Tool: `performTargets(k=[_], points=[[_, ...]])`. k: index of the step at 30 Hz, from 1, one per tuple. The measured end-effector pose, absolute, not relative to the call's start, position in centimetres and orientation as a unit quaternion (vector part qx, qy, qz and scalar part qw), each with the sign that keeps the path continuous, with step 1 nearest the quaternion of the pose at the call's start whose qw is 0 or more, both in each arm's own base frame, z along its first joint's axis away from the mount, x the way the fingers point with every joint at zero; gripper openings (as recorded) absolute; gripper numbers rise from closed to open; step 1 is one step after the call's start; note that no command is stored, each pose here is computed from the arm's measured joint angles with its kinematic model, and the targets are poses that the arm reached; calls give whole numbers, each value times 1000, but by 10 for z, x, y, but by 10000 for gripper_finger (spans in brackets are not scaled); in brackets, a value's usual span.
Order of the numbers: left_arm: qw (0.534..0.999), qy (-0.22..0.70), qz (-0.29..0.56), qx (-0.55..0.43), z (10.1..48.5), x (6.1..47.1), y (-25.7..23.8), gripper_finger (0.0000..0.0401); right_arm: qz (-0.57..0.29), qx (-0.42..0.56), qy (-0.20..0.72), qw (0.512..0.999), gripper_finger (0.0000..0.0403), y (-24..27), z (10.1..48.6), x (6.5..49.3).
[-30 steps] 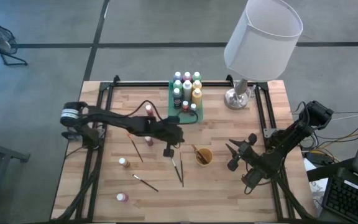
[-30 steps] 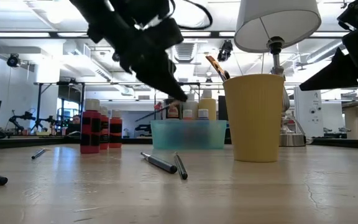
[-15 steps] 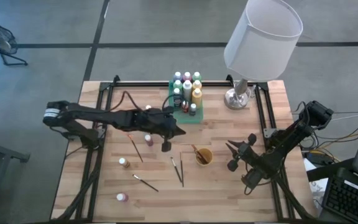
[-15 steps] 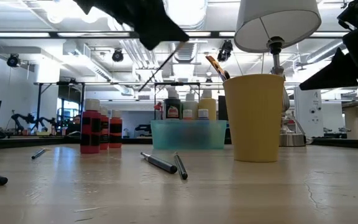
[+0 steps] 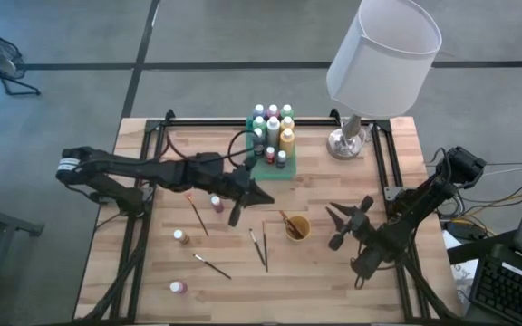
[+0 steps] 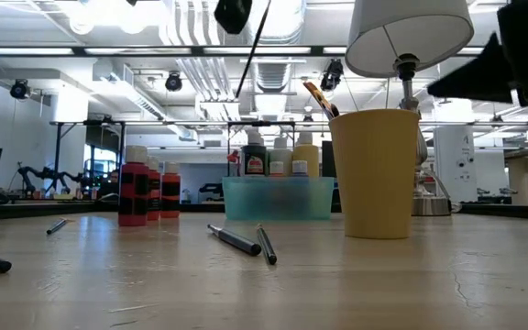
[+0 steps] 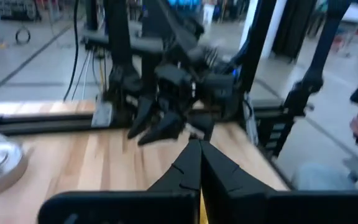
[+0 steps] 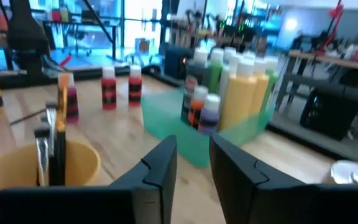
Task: Pick & Place Paint Supplies
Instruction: Put the orange paintbrush into the yellow cup
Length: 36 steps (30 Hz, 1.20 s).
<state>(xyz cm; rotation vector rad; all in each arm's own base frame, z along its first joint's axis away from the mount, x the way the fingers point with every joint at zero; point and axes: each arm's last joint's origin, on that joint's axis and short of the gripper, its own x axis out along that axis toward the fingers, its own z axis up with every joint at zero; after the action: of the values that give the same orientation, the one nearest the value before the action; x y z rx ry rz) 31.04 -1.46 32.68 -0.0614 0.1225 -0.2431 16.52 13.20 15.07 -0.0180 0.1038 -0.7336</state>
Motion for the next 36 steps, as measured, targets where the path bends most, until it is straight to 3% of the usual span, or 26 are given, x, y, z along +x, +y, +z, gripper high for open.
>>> performTargets(k=[14,22,30,36], points=[[983,-40,-175,-50,344,312,-47,0,-351,-104,66,928,166,168,216,200],[980,-40,-190,-50,344,311,-53,0,-245,-88,131,957,195,192,266,220],[956,-85,-273,-67,354,306,-64,0,-153,-150,98,972,209,209,301,244],[947,-102,-294,-75,359,304,-65,0,-145,-215,46,965,208,210,311,265]])
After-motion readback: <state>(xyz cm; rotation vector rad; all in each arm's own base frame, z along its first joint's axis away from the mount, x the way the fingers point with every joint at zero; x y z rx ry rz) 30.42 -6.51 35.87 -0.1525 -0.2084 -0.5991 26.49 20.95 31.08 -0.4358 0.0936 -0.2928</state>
